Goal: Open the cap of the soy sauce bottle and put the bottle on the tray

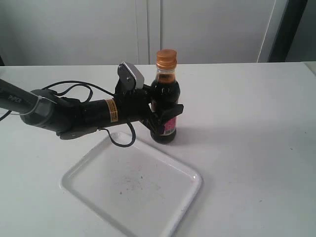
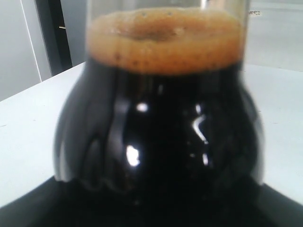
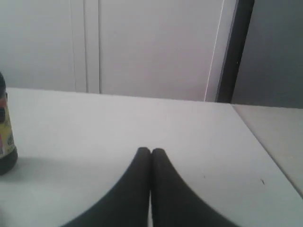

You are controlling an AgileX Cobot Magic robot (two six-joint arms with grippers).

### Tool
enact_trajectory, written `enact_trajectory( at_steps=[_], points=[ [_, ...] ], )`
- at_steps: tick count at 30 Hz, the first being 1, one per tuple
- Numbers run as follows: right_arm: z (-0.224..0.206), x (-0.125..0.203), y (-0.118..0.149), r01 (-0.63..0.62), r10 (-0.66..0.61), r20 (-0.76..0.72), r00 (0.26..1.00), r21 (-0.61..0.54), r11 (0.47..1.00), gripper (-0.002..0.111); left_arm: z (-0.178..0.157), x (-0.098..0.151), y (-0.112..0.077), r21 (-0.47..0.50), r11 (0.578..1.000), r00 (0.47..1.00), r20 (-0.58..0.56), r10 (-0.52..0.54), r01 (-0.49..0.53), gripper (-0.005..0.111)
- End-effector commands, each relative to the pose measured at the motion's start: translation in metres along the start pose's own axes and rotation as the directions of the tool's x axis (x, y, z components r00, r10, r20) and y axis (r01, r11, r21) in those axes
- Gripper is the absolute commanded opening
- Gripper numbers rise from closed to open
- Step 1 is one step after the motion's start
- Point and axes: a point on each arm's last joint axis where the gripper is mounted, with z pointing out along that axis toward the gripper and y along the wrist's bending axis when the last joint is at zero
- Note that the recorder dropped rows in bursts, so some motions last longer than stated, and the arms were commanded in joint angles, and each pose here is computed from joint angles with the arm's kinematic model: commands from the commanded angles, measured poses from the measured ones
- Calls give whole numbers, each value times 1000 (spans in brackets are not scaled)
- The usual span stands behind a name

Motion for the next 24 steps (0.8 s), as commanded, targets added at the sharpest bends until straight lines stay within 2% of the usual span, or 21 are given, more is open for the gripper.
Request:
enact_trajectory(
  at_steps=[1,2,4,9,13,17,20,24],
  points=[
    [0,-5,0,-183,182,70,981,-4,983,0,1,-7,-4,34,999,999,44,1,-3,0],
    [0,-5,0,-246,246,72,966,-9,969,0,1,-7,-4,34,999,999,44,1,-3,0],
    [-1,-8,-1,-281,281,99,955,-17,960,0,1,-7,-4,34,999,999,43,1,-3,0],
    [-2,-14,-1,-279,280,174,944,-31,960,0,1,-7,-5,40,999,999,41,2,-4,0],
    [-5,-27,-3,-246,249,316,915,-49,968,0,1,-7,-6,45,999,999,38,6,-8,0],
    [-7,-36,-3,-235,239,359,902,-54,970,0,1,-7,-6,45,999,999,38,6,-8,0],
    [-12,-51,-3,-218,222,400,889,-57,974,0,1,-7,-6,47,999,999,37,7,-9,0],
    [-8,-93,-4,-192,197,407,892,-54,980,0,1,-6,-6,50,999,999,36,9,-11,0]
  ],
)
